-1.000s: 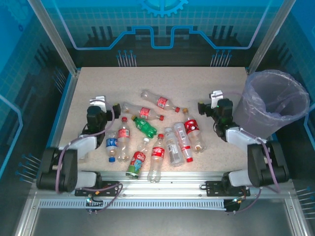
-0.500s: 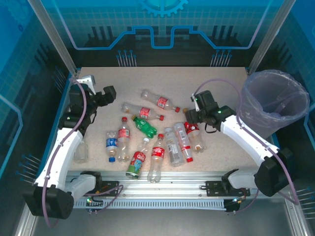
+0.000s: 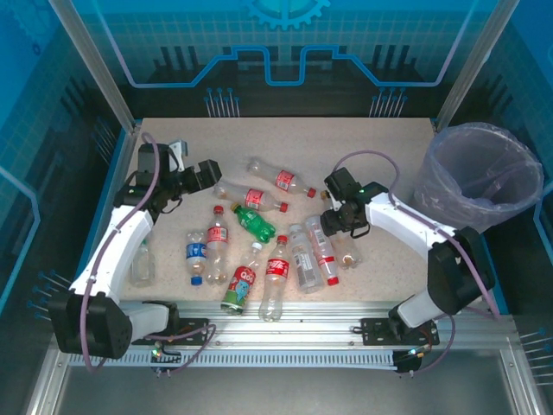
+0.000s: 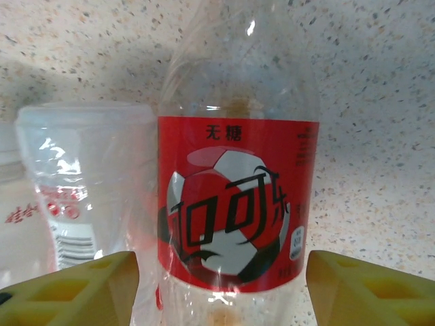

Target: Put the plastic bottles in the bin

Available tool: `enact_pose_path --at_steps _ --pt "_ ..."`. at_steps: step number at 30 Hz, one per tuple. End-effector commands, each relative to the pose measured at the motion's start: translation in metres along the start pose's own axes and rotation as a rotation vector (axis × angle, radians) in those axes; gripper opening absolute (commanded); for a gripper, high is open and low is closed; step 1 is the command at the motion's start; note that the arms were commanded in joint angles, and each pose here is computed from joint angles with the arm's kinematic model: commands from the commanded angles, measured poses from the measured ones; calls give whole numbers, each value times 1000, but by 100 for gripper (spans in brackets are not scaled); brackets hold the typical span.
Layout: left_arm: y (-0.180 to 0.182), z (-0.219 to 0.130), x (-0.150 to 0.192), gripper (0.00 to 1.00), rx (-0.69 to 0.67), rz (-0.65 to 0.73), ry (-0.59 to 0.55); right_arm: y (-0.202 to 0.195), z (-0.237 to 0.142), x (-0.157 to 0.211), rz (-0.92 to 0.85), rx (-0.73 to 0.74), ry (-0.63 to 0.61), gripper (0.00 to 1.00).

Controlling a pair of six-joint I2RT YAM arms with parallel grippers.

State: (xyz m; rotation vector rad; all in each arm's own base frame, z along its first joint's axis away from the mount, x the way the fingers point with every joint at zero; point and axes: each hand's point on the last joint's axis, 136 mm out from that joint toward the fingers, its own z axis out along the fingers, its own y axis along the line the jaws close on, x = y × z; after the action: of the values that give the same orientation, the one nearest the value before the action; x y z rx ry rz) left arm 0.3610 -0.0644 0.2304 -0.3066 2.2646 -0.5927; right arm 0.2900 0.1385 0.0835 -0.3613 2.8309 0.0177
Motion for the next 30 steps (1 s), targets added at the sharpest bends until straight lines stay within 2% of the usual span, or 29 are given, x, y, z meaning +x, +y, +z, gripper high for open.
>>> enact_pose_path --at_steps 1,10,19,24,30 --pt "-7 3 3 97 41 -1 7 -1 10 -4 23 -25 16 67" --pt "-1 3 4 97 7 27 2 -8 38 -3 58 -51 60 73" --pt "1 5 6 97 2 38 9 -20 42 -12 67 -18 38 66" --pt "2 5 6 97 -2 42 7 -24 13 -31 48 -4 -49 63" --pt "2 5 6 98 -2 45 6 -19 -57 -65 -8 -57 -236 62"
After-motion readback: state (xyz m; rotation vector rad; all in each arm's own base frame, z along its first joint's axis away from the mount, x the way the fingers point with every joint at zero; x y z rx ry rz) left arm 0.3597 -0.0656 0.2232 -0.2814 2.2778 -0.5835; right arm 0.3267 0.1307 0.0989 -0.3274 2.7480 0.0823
